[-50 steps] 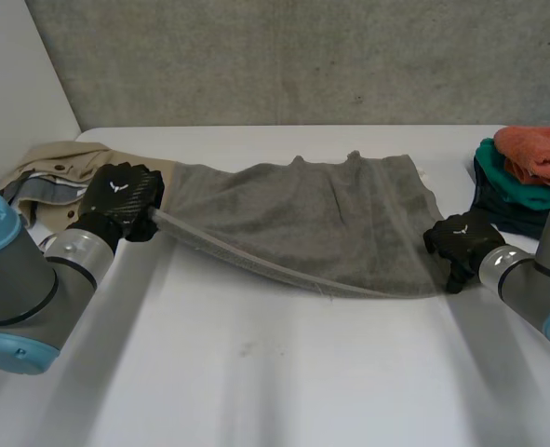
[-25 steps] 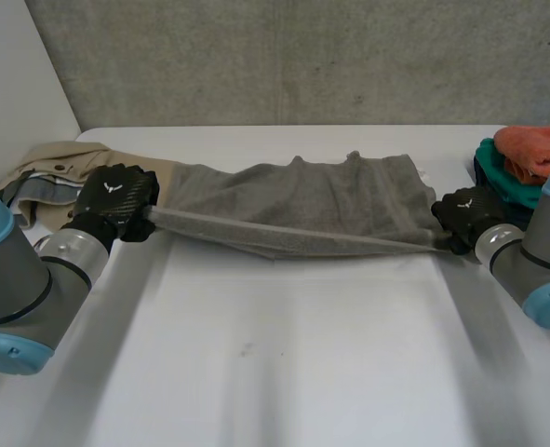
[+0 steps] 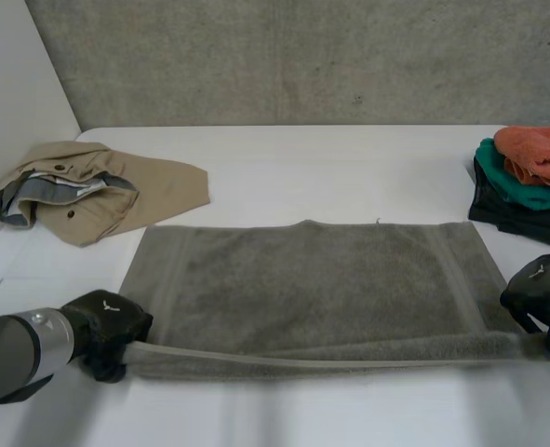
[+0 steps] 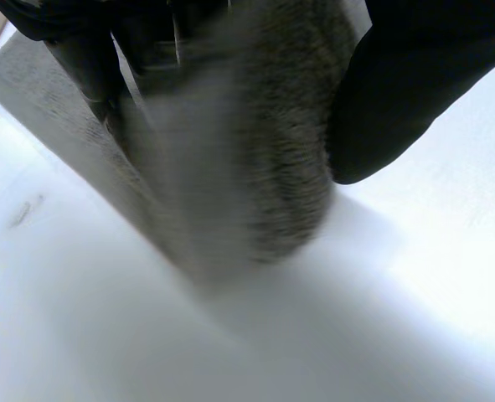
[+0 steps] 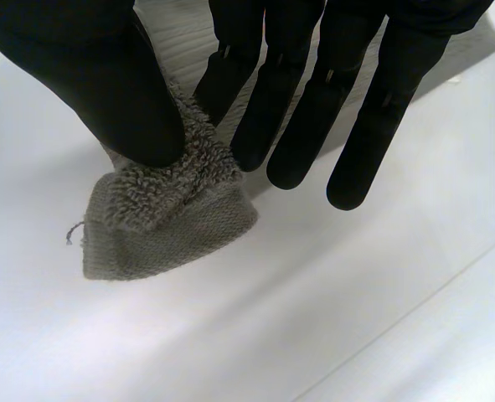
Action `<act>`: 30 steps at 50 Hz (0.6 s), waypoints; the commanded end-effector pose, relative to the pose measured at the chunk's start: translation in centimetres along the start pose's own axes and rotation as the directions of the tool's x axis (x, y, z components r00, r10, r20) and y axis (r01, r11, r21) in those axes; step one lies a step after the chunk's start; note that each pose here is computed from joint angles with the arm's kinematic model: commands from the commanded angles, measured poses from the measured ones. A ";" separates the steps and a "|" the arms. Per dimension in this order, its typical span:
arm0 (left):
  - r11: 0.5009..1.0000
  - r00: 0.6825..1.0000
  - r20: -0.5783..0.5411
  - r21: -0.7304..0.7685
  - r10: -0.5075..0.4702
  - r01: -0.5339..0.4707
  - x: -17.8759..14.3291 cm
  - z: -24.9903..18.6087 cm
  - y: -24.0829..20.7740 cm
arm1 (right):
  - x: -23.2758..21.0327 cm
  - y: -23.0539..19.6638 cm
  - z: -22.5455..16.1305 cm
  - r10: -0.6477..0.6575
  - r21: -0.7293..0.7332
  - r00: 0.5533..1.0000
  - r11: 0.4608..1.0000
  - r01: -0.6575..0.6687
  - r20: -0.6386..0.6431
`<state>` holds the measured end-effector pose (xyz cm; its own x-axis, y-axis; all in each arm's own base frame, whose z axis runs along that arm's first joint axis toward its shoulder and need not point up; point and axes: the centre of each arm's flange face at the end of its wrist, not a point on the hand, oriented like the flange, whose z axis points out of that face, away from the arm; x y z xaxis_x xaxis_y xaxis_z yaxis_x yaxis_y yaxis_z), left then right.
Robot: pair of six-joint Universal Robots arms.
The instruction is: Fold the laundry.
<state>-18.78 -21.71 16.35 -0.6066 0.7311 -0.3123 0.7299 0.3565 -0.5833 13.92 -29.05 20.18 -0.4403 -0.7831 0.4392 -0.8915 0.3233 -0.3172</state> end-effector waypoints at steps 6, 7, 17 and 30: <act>0.858 0.933 0.355 0.494 -0.052 -0.140 -9.0 4.5 -11.7 | 6.6 -7.4 1.5 0.197 0.327 0.893 0.943 -0.061 -0.403; 0.784 0.899 0.426 0.590 -0.100 -0.192 -10.9 3.5 -14.3 | 8.6 -8.7 0.4 0.298 0.435 0.829 0.897 -0.074 -0.473; 0.378 0.757 0.464 0.874 -0.460 -0.305 -17.6 -2.4 -21.7 | 14.0 -13.0 -5.8 0.635 0.817 0.588 0.571 0.081 -0.501; 0.543 0.805 0.423 0.825 -0.415 -0.154 -16.0 2.2 -17.9 | 10.0 -13.4 -0.3 0.482 0.720 0.749 0.693 -0.010 -0.454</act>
<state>-22.69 -41.48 33.96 -0.9393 0.1462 -0.3105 0.2014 -0.4976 -0.8437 19.92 -41.40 33.02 -0.8553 -0.0713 0.5132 -0.4822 -0.2529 -0.8388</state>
